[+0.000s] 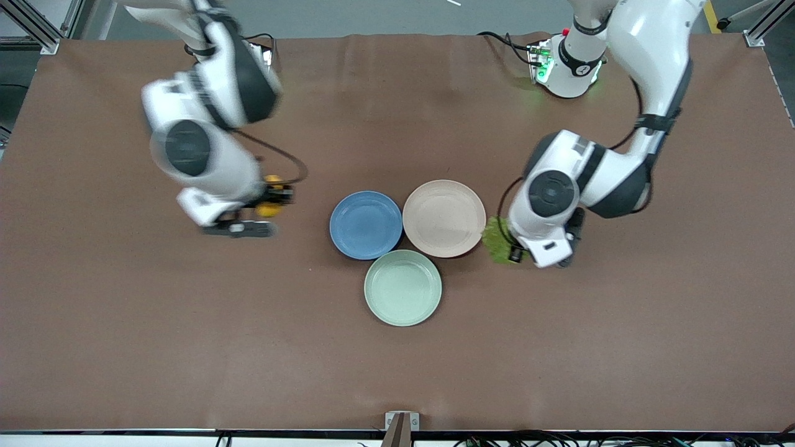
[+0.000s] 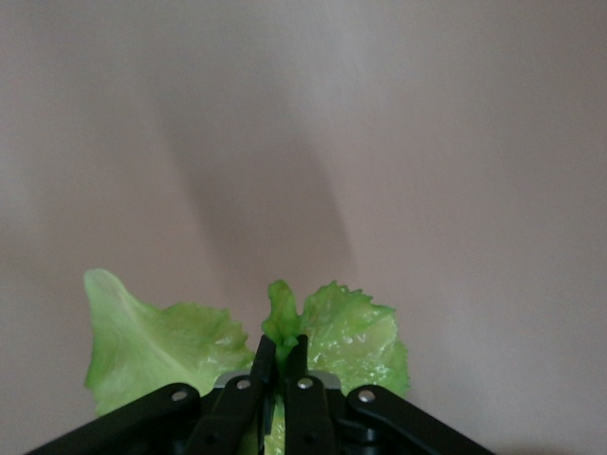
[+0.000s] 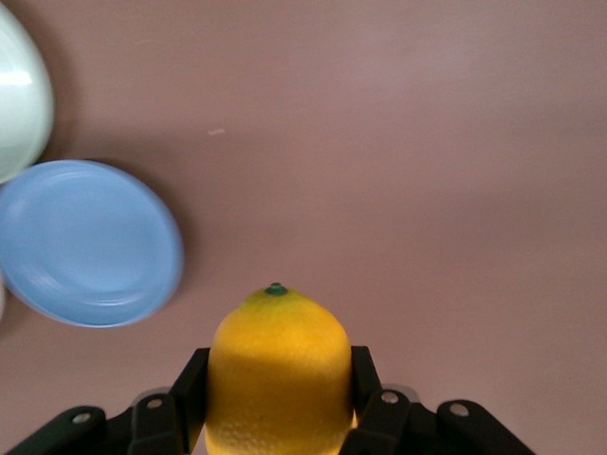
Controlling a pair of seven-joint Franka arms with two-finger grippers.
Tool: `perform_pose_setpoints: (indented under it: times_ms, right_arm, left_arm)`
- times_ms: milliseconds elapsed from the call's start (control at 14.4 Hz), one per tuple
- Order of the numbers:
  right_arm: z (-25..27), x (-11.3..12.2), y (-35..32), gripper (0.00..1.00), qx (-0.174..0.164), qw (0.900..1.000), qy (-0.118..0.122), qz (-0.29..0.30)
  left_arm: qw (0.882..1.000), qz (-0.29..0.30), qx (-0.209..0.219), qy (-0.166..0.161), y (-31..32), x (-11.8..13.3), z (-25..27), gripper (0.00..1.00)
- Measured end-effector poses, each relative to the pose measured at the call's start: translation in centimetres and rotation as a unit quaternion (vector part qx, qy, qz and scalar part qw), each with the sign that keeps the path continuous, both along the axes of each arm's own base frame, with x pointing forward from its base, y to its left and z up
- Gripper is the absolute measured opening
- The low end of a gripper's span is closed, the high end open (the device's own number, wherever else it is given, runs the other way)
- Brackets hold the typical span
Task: Pick lemon and lettuce from plates
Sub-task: 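Carry the lemon off the blue plate while the left gripper carries lettuce away, then lower and release the lemon while the left gripper releases the lettuce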
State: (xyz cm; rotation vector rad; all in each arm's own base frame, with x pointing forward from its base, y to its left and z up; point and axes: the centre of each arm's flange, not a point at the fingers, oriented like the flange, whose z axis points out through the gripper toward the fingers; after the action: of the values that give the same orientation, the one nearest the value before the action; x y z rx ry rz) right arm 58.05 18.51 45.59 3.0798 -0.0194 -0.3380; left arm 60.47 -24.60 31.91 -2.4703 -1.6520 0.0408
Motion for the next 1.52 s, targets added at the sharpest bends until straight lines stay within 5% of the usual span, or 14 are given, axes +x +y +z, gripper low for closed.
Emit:
perform_pose_setpoints:
  times_ms: [277,554,692,900,1246,1523]
  right_arm:
    - [-4.6,2.8,-17.4,0.63,0.027,0.999,-0.007,0.018]
    - [-14.7,2.6,-22.3,0.63,0.035,0.998,-0.047,0.034]
    - [-18.9,1.7,-23.1,0.63,0.036,0.997,-0.056,0.033]
    - [-22.1,1.1,-24.1,0.63,0.034,0.997,-0.066,0.029]
    - [-24.8,1.1,-24.4,0.63,0.034,0.996,-0.076,0.026]
    - [-25.6,1.0,-24.4,0.63,0.034,0.996,-0.078,0.026]
  left_arm:
    - [0.996,-0.052,0.058,0.032,10.6,0.4,-5.8,0.07]
    - [0.997,-0.063,0.030,0.024,17.1,0.6,-11.0,0.07]
    - [0.998,-0.065,0.019,0.019,16.8,0.7,-12.3,0.19]
    - [0.998,-0.069,0.012,0.008,15.6,1.1,-11.9,0.48]
    - [0.994,-0.104,-0.001,-0.034,10.7,2.1,-4.8,0.97]
    - [0.985,-0.169,-0.022,-0.012,8.5,2.7,6.9,1.00]
